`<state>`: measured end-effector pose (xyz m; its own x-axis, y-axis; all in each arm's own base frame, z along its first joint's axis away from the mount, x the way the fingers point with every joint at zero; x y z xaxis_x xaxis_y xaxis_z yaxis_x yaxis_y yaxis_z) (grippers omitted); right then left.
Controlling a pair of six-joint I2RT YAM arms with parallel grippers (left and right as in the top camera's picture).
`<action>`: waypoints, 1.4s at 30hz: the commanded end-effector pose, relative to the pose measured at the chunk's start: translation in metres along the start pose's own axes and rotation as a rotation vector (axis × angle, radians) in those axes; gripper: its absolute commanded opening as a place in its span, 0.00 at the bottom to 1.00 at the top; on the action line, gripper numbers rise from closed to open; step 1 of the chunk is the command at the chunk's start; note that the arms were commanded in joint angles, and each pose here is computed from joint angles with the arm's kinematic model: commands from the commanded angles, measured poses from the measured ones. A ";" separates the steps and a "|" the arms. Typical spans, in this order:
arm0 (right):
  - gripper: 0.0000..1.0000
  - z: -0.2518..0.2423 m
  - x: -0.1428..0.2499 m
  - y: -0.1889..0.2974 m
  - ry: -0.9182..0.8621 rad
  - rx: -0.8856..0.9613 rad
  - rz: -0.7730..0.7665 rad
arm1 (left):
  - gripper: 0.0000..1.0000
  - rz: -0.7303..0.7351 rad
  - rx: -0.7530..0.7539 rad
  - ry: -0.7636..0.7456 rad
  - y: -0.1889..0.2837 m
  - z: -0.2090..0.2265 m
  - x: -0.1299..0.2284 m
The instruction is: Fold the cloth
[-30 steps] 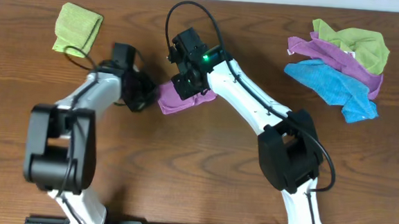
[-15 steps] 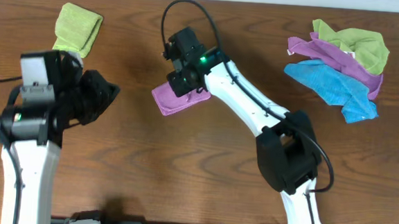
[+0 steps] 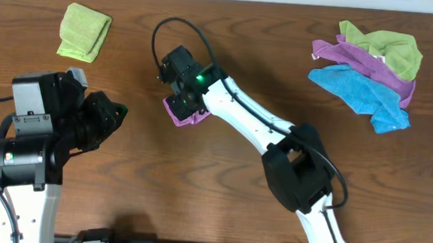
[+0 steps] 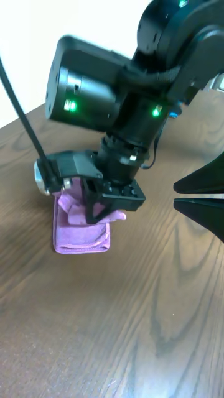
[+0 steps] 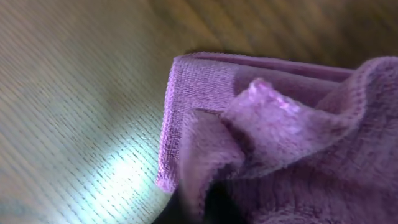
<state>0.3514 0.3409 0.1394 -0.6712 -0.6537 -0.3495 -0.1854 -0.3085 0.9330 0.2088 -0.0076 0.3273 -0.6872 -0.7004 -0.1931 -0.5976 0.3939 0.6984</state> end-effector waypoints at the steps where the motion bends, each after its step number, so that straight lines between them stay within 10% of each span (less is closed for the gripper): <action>1: 0.59 0.007 0.000 -0.012 0.028 -0.028 0.004 | 0.06 -0.010 -0.016 -0.014 0.000 0.002 -0.001; 3: 0.75 0.014 -0.009 -0.011 0.037 -0.118 -0.054 | 0.06 -0.017 -0.024 -0.013 -0.001 0.002 -0.001; 6: 0.68 0.006 -0.029 0.014 0.035 -0.120 -0.164 | 0.06 -0.049 -0.075 -0.008 -0.003 0.006 -0.005; 9: 0.08 -0.027 -0.051 0.077 -0.013 -0.040 -0.273 | 0.07 -0.043 -0.128 0.010 -0.015 0.014 -0.010; 10: 0.01 -0.034 -0.054 0.093 -0.026 -0.030 -0.292 | 0.08 -0.034 -0.143 0.017 -0.019 0.017 -0.011; 14: 0.01 -0.072 -0.047 0.141 -0.103 0.090 -0.321 | 0.17 0.049 -0.196 0.080 -0.055 0.039 -0.011; 16: 0.01 -0.093 -0.036 0.140 -0.149 0.119 -0.271 | 0.39 0.109 -0.185 0.090 -0.080 0.049 -0.008; 27: 0.01 -0.123 0.010 0.042 -0.245 0.077 -0.051 | 0.97 0.233 -0.157 0.149 -0.194 0.068 0.012; 42: 0.01 -0.124 0.017 0.005 -0.251 0.024 -0.008 | 0.95 0.218 -0.078 0.203 -0.246 0.072 0.003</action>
<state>0.4295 0.2369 0.1353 -0.8191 -0.4617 -0.3404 -0.2368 -0.2684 0.9338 0.3231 -0.0622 0.1106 -0.7067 -0.7041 0.0702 -0.4188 0.4961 0.7606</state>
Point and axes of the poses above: each gripper's point midway between its finger pads, its own y axis back along the fingers, its own z axis along the line the jaws close on, x = y × z, the point moved 10 cm from there along y, back along the fingers, and after that the axes turned 5 degrees about y, right-handed, at the moved point
